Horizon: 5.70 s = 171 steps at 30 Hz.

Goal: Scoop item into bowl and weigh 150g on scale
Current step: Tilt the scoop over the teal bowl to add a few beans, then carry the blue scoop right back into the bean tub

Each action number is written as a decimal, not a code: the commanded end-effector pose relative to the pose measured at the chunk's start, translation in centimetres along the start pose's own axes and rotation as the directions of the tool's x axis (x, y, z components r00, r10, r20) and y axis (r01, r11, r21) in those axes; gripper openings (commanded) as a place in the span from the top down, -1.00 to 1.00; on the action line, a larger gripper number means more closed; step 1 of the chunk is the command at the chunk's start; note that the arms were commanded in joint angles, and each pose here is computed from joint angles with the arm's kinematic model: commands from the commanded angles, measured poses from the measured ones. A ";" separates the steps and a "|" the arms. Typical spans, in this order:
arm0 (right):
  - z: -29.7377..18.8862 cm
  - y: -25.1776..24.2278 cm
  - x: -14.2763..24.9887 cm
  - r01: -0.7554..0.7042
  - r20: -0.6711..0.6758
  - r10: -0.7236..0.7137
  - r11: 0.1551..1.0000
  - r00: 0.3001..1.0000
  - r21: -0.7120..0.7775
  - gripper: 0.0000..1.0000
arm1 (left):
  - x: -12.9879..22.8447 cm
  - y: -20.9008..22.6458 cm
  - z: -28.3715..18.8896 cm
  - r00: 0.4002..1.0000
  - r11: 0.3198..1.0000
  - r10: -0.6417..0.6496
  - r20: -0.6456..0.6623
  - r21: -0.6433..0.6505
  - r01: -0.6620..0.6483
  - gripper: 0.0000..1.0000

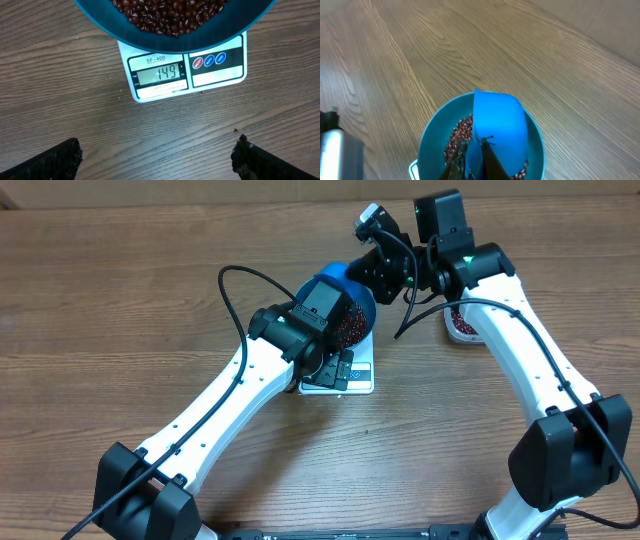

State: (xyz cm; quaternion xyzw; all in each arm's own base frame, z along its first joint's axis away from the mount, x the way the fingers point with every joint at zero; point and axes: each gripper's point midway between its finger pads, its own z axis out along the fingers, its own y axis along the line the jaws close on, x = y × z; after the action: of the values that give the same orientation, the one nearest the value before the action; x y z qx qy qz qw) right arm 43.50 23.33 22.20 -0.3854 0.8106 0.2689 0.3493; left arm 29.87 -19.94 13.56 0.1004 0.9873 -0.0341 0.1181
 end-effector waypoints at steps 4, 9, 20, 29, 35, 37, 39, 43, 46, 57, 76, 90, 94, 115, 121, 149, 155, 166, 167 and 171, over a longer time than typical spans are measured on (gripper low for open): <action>-2.3 0.7 -2.8 0.040 0.075 -0.042 0.999 0.996 0.020 0.93 | 0.3 -0.2 0.2 1.000 1.000 0.001 -0.008 0.002 -0.001 -0.99; -2.4 0.5 -2.7 0.060 0.057 -0.064 0.996 0.996 0.059 0.93 | 0.3 -0.2 0.2 1.000 1.000 0.001 -0.008 0.002 -0.001 -0.99; -4.2 2.1 -4.8 0.130 0.126 -0.135 0.990 0.983 0.049 0.93 | 0.3 -0.2 0.2 1.000 1.000 0.001 -0.008 0.002 -0.001 -0.99; -4.4 1.1 -3.9 0.118 0.047 -0.128 0.978 0.991 0.173 0.93 | 0.3 -0.2 0.2 1.000 1.000 0.001 -0.008 0.002 -0.001 -0.99; -3.9 1.9 -3.1 0.204 -0.021 -0.203 0.962 0.979 0.182 0.93 | 0.3 -0.2 0.2 1.000 1.000 0.001 -0.008 0.002 -0.001 -0.99; -4.0 1.5 -3.2 0.162 -0.015 -0.163 0.965 0.987 0.204 0.93 | 0.3 -0.2 0.2 1.000 1.000 0.001 -0.008 0.002 -0.001 -0.99; -3.7 3.0 -3.5 0.179 0.018 -0.183 0.976 0.983 0.124 0.93 | 0.3 -0.2 0.2 1.000 1.000 0.001 -0.008 0.002 -0.001 -0.99; -3.8 2.2 -3.3 0.159 0.003 -0.162 0.973 0.987 0.165 0.93 | 0.3 -0.2 0.2 1.000 1.000 0.001 -0.008 0.002 -0.001 -1.00; -3.9 2.1 -3.8 0.104 0.029 -0.110 0.980 0.993 0.168 0.93 | 0.3 -0.2 0.2 1.000 1.000 0.001 -0.008 0.002 -0.001 -0.99; -4.1 1.7 -4.2 -0.058 0.077 0.045 0.984 0.996 0.170 0.93 | 0.3 -0.2 0.2 1.000 1.000 0.001 -0.008 0.002 -0.001 -0.99; -4.6 0.9 -4.0 -0.099 0.088 0.085 0.980 0.993 0.173 0.93 | 0.3 -0.2 0.2 1.000 1.000 0.001 -0.008 0.002 -0.001 -0.99; -8.1 -3.9 -2.8 -0.359 0.171 0.332 0.918 0.928 0.170 0.92 | 0.3 -0.2 0.2 1.000 1.000 0.001 -0.008 0.002 -0.001 -0.99; -10.2 -6.2 -1.3 -0.448 0.191 0.417 0.878 0.888 0.167 0.93 | 0.3 -0.2 0.2 1.000 1.000 0.001 -0.008 0.002 -0.001 -0.99; -22.9 -15.5 13.4 -0.770 0.253 0.756 0.471 0.604 0.430 0.93 | 0.3 -0.2 0.2 1.000 1.000 0.001 -0.008 0.002 -0.001 -0.99; -23.4 -15.9 15.7 -0.727 0.220 0.770 0.408 0.599 0.553 0.93 | 0.3 -0.2 0.2 1.000 1.000 0.001 -0.008 0.002 -0.001 -0.99; -18.1 -15.0 12.6 -0.039 -0.273 0.445 0.575 0.853 0.817 0.92 | 0.3 -0.2 0.2 1.000 1.000 0.001 -0.008 0.002 -0.001 -0.99; -17.8 -14.8 12.4 -0.047 -0.266 0.443 0.579 0.856 0.814 0.92 | 0.3 -0.2 0.2 1.000 1.000 0.001 -0.008 0.002 -0.001 -0.99; -17.8 -15.1 12.5 -0.489 0.029 0.595 0.630 0.803 0.603 0.93 | 0.3 -0.2 0.2 1.000 1.000 0.001 -0.008 0.002 -0.001 -0.99; -18.1 -15.1 12.4 -0.531 0.059 0.611 0.631 0.789 0.566 0.92 | 0.3 -0.2 0.2 1.000 1.000 0.001 -0.008 0.002 -0.001 -0.99; -19.2 -15.0 12.6 -0.637 0.124 0.661 0.629 0.740 0.446 0.93 | 0.3 -0.2 0.2 1.000 1.000 0.001 -0.008 0.002 -0.001 -0.99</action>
State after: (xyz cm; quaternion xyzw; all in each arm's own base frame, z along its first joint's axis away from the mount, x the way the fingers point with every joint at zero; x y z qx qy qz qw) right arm 43.08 -5.90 20.24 0.0096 0.9599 0.0669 0.2721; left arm 29.86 -19.93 13.56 0.1004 0.9874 -0.0340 0.1179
